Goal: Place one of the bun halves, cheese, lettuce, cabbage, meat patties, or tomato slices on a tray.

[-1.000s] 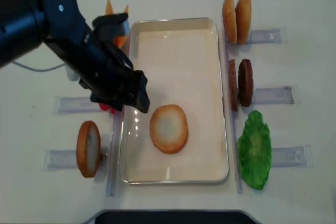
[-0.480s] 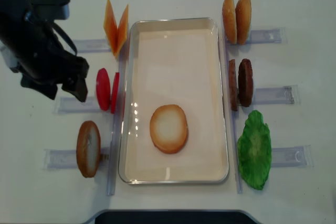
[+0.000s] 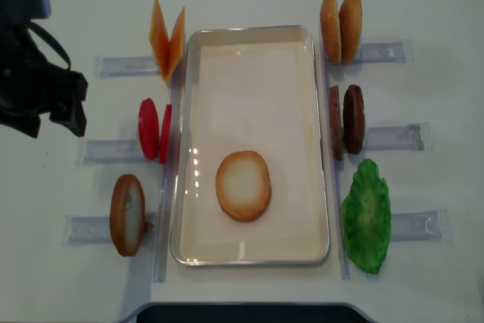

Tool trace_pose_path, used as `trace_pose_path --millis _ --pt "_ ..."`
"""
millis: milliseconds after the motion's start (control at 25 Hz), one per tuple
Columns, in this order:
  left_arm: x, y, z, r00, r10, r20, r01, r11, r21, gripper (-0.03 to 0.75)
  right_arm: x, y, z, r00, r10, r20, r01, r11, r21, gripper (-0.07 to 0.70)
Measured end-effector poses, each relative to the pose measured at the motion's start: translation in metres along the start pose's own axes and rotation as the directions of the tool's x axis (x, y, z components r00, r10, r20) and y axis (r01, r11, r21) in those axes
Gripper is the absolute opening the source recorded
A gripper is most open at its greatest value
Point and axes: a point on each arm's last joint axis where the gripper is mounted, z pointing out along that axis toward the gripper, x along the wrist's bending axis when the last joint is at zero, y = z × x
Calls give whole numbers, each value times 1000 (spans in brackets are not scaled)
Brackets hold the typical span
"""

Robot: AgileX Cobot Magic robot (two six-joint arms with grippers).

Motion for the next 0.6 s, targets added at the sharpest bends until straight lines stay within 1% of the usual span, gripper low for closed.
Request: trace_pose_path --millis 160,240,360,520,600 --pt "2 -24 3 1000 1 -1 -1 1000 15 584 0 0 0 1000 0 0 0 1000 0 514" --pt "3 -44 6 1000 3 -4 -3 1000 27 584 0 0 0 1000 0 0 0 1000 0 514" --pt "6 -73 6 1000 2 -5 -2 1000 12 584 0 0 0 1000 0 0 0 1000 0 514" --pt "10 -110 -1 1000 -4 1 4 998 -64 582 0 0 0 1000 0 0 0 1000 0 514" --pt "12 -127 -7 1000 -9 7 10 992 -127 579 0 0 0 1000 0 0 0 1000 0 514"
